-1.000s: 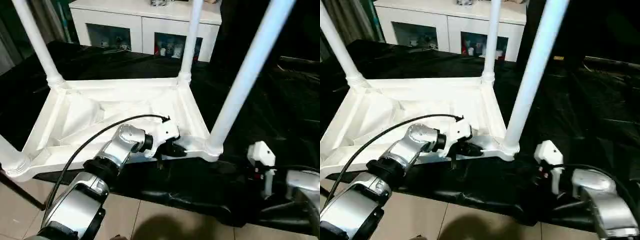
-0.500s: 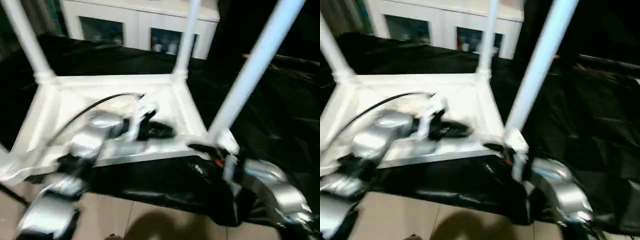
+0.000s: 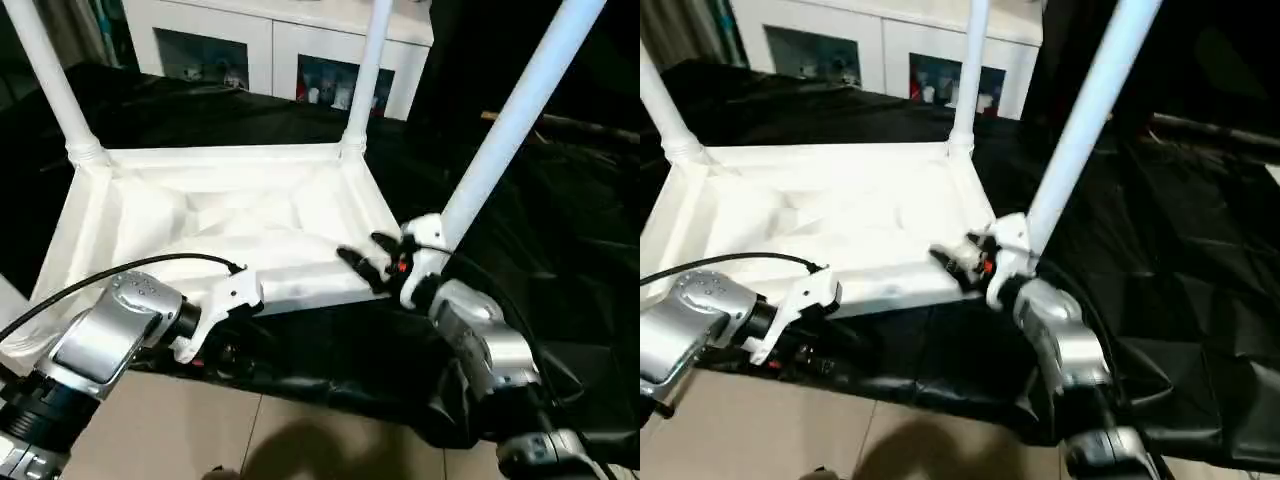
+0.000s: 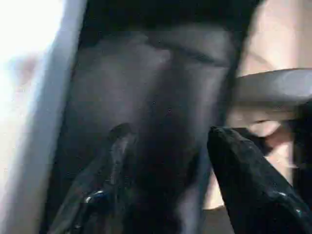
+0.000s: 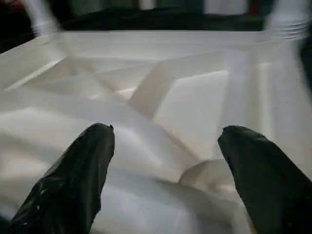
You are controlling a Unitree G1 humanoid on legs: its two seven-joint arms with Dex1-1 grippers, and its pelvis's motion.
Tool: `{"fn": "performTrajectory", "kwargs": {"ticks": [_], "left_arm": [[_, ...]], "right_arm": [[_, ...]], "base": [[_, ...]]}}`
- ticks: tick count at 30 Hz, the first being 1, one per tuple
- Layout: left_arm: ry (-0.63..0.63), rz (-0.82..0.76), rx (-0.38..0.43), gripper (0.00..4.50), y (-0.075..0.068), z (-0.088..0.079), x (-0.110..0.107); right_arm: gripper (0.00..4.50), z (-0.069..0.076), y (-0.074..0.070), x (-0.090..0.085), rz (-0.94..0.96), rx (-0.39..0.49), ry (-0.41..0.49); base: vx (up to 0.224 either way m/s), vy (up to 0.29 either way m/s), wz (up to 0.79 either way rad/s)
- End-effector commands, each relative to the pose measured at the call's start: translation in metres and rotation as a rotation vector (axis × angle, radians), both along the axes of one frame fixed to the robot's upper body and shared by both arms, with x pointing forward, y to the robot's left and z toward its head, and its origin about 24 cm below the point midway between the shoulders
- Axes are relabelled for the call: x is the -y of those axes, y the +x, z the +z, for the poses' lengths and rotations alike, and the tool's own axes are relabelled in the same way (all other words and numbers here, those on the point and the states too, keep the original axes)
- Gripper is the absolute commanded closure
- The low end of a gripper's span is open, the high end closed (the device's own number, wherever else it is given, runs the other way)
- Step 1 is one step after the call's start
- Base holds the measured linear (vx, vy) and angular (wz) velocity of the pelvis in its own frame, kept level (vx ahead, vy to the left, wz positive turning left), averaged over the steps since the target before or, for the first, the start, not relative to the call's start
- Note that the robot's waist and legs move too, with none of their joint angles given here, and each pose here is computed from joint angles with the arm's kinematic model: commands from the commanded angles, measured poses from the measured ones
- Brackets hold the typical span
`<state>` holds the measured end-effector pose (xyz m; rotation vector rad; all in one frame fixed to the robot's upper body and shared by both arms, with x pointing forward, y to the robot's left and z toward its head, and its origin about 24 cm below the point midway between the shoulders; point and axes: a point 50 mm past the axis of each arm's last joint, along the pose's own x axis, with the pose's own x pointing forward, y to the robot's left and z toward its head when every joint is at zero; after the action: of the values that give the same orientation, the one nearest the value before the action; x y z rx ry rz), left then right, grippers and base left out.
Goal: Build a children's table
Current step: Rotate leg to tighten
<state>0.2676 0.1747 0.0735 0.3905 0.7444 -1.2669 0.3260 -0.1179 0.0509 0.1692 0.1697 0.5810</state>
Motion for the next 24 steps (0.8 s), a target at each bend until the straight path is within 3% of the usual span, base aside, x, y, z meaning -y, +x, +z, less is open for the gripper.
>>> {"fn": "performTrajectory", "kwargs": {"ticks": [1, 6, 7, 15, 19, 23, 24], "left_arm": [[0.081, 0.064, 0.092, 1.51, 0.010, 0.000, -0.006], [0.157, 0.114, 0.144, 1.13, 0.013, -0.002, -0.012], [0.174, 0.131, 0.158, 1.12, 0.014, -0.004, -0.013], [0.151, 0.135, 0.225, 0.49, 0.020, -0.007, -0.005], [0.041, 0.106, 0.235, 0.17, 0.016, -0.004, 0.009], [-0.151, 0.066, 0.217, 0.07, -0.006, 0.005, 0.015], [-0.151, 0.066, 0.217, 0.07, -0.006, 0.005, 0.015]], "right_arm": [[0.69, 0.001, 0.011, 0.024, -0.163, 0.004, -0.016], [0.69, -0.001, 0.021, 0.051, -0.337, -0.007, -0.046], [0.69, -0.001, 0.023, 0.065, -0.393, -0.008, -0.069], [0.69, 0.000, 0.024, 0.108, -0.525, -0.005, -0.130], [0.69, 0.003, 0.025, 0.133, -0.587, -0.002, -0.166], [0.69, 0.000, 0.022, 0.135, -0.546, -0.004, -0.168], [0.69, 0.000, 0.022, 0.135, -0.546, -0.004, -0.168]], "base": [[0.000, 0.000, 0.00], [0.000, 0.000, 0.00], [0.000, 0.000, 0.00], [0.000, 0.000, 0.00], [0.000, 0.000, 0.00], [0.000, 0.000, 0.00], [0.000, 0.000, 0.00]]}}
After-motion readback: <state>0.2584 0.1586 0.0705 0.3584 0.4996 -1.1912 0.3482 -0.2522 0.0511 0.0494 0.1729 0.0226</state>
